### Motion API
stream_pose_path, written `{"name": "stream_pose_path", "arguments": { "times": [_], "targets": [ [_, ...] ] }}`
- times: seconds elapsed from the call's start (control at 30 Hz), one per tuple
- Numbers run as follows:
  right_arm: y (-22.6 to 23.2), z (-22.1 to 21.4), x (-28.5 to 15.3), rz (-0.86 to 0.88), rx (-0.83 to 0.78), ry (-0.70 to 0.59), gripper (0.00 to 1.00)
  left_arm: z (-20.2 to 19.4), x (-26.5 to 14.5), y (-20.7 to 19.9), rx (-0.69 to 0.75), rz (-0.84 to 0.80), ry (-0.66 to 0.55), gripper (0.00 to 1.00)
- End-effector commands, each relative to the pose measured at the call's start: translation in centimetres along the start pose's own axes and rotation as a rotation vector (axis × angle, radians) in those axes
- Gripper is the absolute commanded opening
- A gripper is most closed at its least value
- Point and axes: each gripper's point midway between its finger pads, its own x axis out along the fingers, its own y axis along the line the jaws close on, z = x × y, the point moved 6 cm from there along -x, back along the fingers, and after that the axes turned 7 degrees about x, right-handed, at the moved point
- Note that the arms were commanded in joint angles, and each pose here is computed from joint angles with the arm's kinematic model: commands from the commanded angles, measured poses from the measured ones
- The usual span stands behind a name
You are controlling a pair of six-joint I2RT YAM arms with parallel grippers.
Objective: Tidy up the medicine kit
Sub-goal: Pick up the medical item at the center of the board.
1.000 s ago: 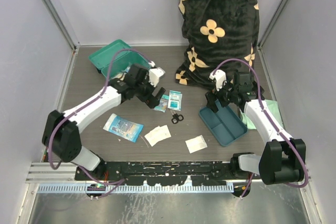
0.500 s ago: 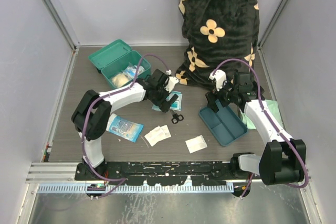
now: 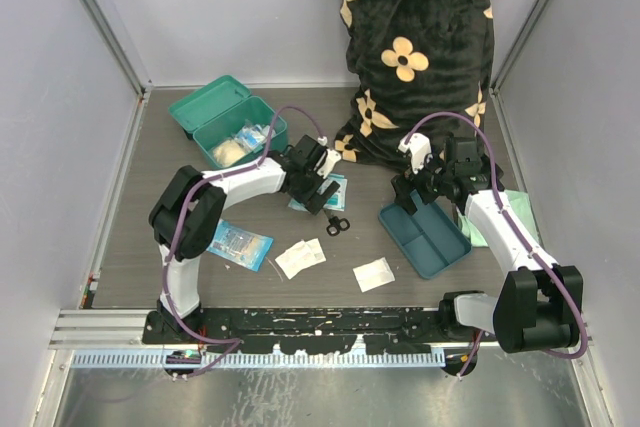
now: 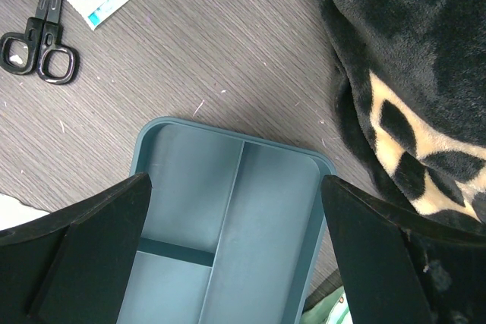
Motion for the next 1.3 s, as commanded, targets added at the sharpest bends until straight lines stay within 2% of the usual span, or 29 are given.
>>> {"name": "stream_pose_path", "arguments": {
  "times": [0.0, 0.27, 0.4, 0.53, 0.63, 0.93, 1.1, 1.27],
  "targets": [
    [-0.2, 1.0, -0.3, -0.007, -0.033, -0.044, 1.0, 1.2, -0.4, 1.3, 0.013, 0.07, -0.044, 0.95],
    [-0.2, 1.0, -0.3, -0.006, -0.034, -0.045, 1.0, 0.1, -0.6, 1.8, -0.028, 0.05, -0.012, 0.92],
    [-0.2, 0.9, -0.3, -0.007, -0.032, -0.042, 1.0, -0.5, -0.7, 2.2, -0.038, 0.07, 0.004, 0.94],
    [-0.2, 0.9, -0.3, -0.007, -0.033, -0.042, 1.0, -0.9, -0.7, 2.3, -0.045, 0.063, 0.007, 0.93],
    [-0.2, 1.0, -0.2, -0.005, -0.033, -0.043, 1.0, -0.7, -0.7, 2.1, -0.047, 0.049, 0.004, 0.89],
    [-0.3, 0.8, -0.1, -0.002, -0.028, -0.035, 1.0, -0.8, -0.9, 2.2, -0.061, 0.05, 0.01, 0.65],
    [-0.2, 0.8, -0.1, -0.001, -0.028, -0.034, 1.0, -0.4, -2.0, 3.2, -0.061, 0.119, -0.02, 0.58],
    [-0.3, 0.9, -0.2, -0.006, -0.031, -0.037, 1.0, -0.1, -3.3, 4.0, -0.051, 0.15, -0.057, 0.56]
  ]
}}
